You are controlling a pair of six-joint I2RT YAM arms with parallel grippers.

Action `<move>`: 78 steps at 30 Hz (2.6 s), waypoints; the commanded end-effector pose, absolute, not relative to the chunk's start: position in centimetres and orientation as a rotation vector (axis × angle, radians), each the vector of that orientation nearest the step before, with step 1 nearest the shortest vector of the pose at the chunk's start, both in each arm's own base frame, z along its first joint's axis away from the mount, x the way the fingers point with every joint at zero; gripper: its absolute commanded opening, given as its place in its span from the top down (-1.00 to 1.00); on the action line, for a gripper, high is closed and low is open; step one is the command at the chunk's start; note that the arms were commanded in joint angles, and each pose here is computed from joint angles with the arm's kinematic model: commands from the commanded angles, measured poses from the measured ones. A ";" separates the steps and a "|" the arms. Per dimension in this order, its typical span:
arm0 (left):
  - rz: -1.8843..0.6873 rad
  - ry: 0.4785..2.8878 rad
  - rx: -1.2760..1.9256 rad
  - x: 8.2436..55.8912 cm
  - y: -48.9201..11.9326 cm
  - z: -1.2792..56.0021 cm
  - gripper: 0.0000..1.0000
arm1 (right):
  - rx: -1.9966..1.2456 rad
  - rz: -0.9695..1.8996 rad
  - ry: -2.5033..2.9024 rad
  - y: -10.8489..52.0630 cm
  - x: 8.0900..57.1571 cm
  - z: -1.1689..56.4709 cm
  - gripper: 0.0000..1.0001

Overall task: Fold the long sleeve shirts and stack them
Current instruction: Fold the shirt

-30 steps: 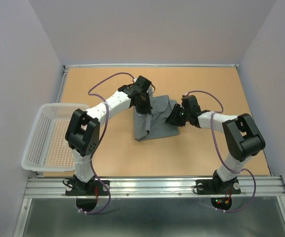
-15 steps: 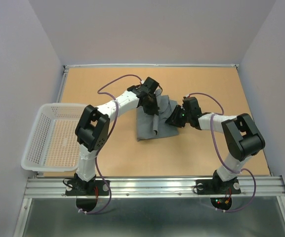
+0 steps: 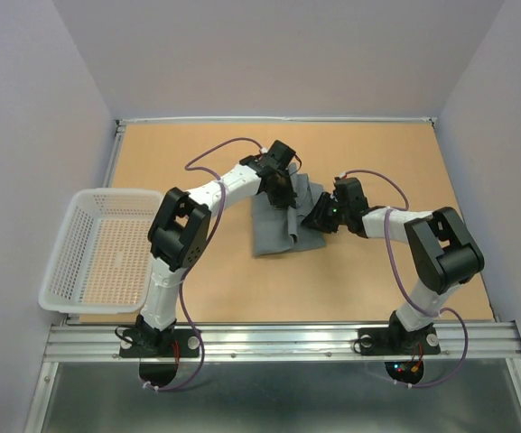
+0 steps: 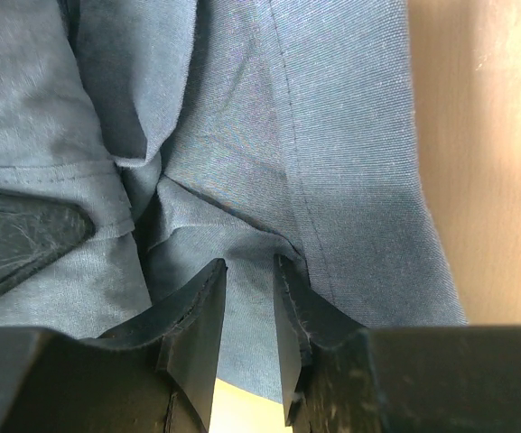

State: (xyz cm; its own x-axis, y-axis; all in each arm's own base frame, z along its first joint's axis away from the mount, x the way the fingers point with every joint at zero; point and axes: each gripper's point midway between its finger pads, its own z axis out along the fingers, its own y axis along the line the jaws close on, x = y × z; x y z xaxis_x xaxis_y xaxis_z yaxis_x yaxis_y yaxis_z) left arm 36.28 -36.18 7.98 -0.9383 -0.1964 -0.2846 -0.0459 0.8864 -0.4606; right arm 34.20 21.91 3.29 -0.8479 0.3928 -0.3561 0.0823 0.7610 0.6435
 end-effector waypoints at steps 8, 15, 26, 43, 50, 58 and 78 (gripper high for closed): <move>-0.722 2.688 -0.203 37.5 -38.0 8.5 0.99 | 0.337 0.841 2.542 21.4 32.4 1.5 0.32; -0.742 2.661 -0.213 38.1 -38.5 8.5 0.85 | 0.324 0.846 2.530 21.5 32.6 1.9 0.30; -0.826 2.627 -0.144 36.7 -38.4 10.9 0.17 | 0.290 0.690 2.385 19.3 34.6 7.0 -0.07; -0.964 2.377 -0.089 35.8 -36.6 21.9 -0.61 | 0.115 0.752 2.308 20.3 34.8 14.2 -0.11; -0.853 2.410 -0.099 34.4 -32.9 19.5 -0.51 | 0.175 0.742 2.415 20.8 35.2 10.4 0.02; -0.697 2.453 -0.084 31.4 -28.5 16.1 -0.50 | 0.148 0.734 2.414 21.5 37.0 9.8 0.13; -0.593 2.471 -0.140 30.0 -22.9 13.7 -0.49 | 0.216 0.694 2.426 21.7 39.9 7.8 0.10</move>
